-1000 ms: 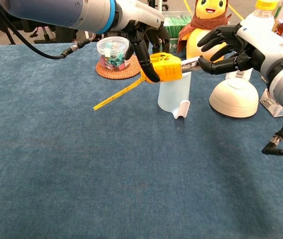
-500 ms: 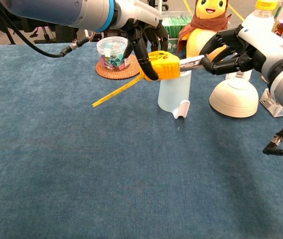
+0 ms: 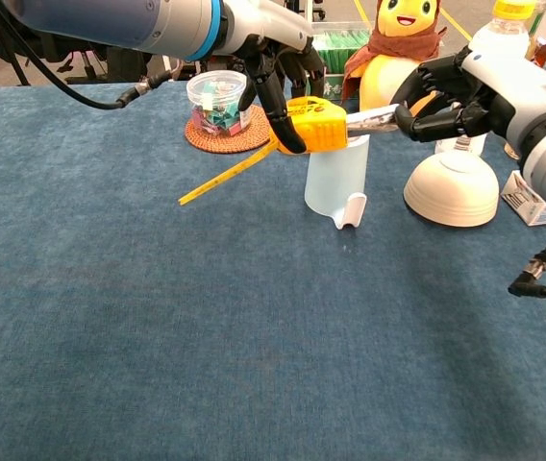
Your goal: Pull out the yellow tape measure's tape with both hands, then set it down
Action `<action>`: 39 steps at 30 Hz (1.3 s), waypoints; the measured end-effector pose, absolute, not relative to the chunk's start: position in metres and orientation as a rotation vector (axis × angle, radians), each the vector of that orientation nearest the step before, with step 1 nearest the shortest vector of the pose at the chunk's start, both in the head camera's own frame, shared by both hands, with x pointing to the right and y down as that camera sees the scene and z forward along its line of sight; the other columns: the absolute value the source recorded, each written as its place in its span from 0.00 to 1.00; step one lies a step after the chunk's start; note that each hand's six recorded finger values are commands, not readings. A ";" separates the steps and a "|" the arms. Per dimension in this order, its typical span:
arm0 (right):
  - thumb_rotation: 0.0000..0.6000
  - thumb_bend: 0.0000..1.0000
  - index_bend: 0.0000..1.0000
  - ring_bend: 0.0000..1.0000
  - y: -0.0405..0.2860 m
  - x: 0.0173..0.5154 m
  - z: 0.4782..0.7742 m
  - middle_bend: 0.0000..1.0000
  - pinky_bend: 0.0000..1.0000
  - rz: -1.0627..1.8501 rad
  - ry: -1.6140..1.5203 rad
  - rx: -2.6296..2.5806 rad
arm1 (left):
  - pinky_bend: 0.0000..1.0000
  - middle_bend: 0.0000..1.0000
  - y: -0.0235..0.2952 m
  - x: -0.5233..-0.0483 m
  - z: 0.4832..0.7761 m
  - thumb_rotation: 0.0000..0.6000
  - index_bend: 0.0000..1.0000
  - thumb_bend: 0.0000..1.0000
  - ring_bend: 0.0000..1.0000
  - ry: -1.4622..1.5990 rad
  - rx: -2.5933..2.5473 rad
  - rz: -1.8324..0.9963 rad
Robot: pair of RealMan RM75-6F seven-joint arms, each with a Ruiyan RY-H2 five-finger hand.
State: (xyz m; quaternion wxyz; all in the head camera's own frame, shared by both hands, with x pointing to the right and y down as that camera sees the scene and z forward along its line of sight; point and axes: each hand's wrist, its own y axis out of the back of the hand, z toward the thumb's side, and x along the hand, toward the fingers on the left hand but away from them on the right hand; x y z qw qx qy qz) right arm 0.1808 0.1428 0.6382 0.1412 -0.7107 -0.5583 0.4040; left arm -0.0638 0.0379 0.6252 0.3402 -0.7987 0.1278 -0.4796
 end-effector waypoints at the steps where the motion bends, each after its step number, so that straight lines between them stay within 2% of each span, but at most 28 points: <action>1: 0.93 0.61 0.60 0.39 0.143 0.181 0.638 0.41 0.37 1.167 -1.611 -2.052 | 0.55 0.49 0.038 -0.064 0.625 0.94 0.60 0.25 0.42 0.334 -2.079 -1.248; 21: 0.93 0.62 0.62 0.40 0.143 0.190 0.635 0.42 0.38 1.166 -1.632 -2.028 | 0.55 0.49 0.033 -0.078 0.624 0.94 0.60 0.25 0.42 0.346 -2.045 -1.254; 39: 0.94 0.62 0.62 0.41 0.140 0.207 0.631 0.42 0.38 1.177 -1.655 -1.983 | 0.55 0.49 0.025 -0.118 0.623 0.94 0.60 0.25 0.42 0.352 -2.006 -1.292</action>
